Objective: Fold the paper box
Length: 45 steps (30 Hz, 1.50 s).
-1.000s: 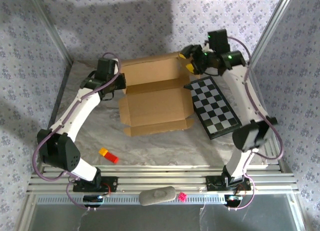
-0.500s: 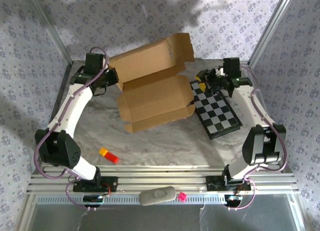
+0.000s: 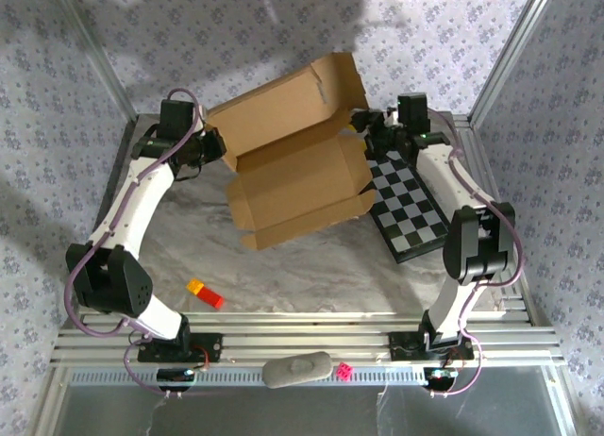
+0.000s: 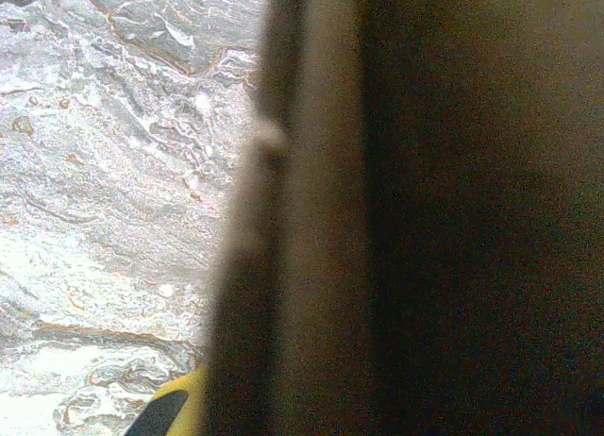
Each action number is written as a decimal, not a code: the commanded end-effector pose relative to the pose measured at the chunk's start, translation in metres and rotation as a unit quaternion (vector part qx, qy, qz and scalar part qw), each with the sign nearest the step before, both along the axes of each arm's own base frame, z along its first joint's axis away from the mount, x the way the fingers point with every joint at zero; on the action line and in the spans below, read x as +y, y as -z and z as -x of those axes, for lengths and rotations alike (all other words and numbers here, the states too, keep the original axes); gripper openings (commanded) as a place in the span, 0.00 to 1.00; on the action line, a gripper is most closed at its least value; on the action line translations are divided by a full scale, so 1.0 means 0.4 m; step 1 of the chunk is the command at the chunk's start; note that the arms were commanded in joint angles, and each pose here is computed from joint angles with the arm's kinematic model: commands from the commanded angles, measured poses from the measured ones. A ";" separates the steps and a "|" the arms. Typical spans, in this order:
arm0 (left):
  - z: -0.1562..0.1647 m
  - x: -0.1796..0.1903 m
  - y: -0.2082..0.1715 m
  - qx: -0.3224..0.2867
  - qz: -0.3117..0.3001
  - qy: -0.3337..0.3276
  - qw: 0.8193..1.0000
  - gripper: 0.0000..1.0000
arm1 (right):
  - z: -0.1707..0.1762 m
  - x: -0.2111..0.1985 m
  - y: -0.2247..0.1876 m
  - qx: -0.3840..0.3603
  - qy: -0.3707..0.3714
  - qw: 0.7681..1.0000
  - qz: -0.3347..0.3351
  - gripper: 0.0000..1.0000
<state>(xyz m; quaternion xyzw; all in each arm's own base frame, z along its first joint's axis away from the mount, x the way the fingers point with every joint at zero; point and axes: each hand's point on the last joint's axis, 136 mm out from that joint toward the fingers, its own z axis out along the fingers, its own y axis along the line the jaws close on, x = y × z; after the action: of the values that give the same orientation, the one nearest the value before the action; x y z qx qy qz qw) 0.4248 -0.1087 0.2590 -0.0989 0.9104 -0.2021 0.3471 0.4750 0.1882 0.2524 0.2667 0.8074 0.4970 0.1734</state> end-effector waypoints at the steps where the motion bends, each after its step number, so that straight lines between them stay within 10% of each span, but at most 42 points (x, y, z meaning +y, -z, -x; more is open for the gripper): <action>1: -0.018 -0.013 -0.029 -0.013 0.021 0.004 1.000 0.00 | -0.009 0.017 -0.043 -0.017 -0.006 1.000 -0.017 0.61; 17: -0.034 -0.018 -0.039 -0.015 0.025 0.004 1.000 0.00 | 0.012 0.085 -0.065 -0.038 -0.045 0.998 0.027 0.62; 29: -0.035 -0.023 -0.056 -0.022 0.034 0.003 0.999 0.00 | 0.020 0.124 -0.026 -0.021 -0.076 0.994 0.074 0.42; 39: -0.029 -0.022 -0.065 -0.025 0.034 0.003 0.999 0.00 | 0.024 0.118 -0.027 -0.026 -0.071 0.990 0.116 0.00; 45: -0.027 -0.019 -0.065 -0.023 0.030 0.002 0.999 0.00 | 0.037 0.104 -0.050 -0.034 -0.070 0.988 0.134 0.03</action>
<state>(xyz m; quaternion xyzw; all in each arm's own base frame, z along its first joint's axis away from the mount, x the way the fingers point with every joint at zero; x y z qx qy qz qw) 0.4335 -0.1047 0.2561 -0.1102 0.9114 -0.1964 0.3446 0.4650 0.2356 0.2665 0.1696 0.8665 0.4304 0.1878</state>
